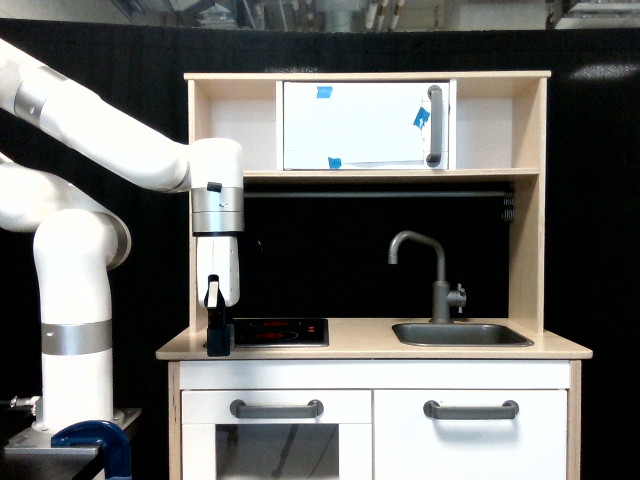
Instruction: Turn on the faucet
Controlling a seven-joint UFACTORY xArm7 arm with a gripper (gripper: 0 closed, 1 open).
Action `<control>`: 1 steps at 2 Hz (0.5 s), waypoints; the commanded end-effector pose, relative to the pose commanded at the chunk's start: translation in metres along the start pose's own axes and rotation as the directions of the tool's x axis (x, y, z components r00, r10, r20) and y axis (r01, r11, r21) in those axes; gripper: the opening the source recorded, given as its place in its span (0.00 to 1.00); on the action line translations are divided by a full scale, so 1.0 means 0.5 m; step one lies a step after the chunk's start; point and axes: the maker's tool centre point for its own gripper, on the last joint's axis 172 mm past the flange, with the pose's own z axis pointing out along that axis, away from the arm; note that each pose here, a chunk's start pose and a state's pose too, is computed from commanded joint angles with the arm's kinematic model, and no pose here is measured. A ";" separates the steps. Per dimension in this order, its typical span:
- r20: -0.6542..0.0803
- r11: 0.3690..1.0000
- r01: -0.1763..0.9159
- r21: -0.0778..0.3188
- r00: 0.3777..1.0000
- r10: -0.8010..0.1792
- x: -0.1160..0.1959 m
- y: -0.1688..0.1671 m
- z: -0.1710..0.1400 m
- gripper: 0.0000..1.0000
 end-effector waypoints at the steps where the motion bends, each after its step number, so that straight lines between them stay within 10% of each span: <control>1: 0.016 0.991 0.131 -0.002 0.991 -0.131 0.056 0.007 0.001 1.00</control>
